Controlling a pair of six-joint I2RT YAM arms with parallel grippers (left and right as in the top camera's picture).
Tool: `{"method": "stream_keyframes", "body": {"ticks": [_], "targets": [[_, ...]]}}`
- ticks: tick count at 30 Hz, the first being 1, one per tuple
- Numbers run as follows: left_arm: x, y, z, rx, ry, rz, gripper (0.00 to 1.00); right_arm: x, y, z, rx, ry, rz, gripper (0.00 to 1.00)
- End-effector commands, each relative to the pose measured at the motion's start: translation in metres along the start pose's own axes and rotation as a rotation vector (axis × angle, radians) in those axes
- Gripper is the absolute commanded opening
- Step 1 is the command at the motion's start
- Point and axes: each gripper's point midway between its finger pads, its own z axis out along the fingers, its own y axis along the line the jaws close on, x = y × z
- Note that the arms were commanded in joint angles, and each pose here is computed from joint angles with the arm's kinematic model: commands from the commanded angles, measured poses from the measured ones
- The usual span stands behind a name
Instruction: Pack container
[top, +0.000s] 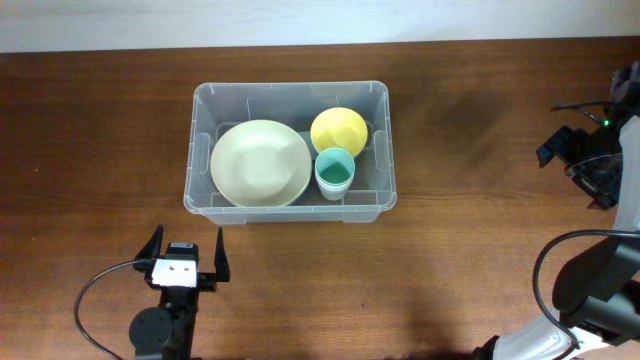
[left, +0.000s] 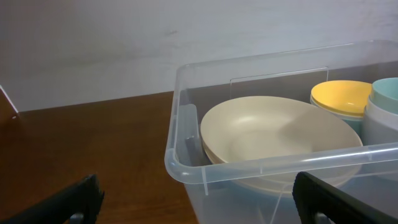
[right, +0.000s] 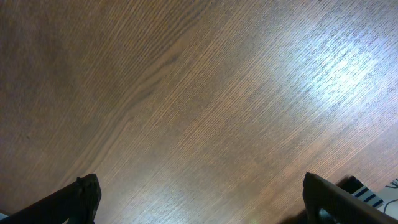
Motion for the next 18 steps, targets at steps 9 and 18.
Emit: {"method": "stream_keyframes", "body": {"ticks": [9,18], "targets": [[0.0118,0.0035,0.002,-0.019,0.048,-0.016,1.0,0.0009,-0.0004,0.0021,0.005,0.006,0.003,0.99],[0.0118,0.0035,0.002,-0.02,0.048,-0.016,1.0,0.001,-0.0004,0.0021,0.005,0.006,0.003,0.99]]}}
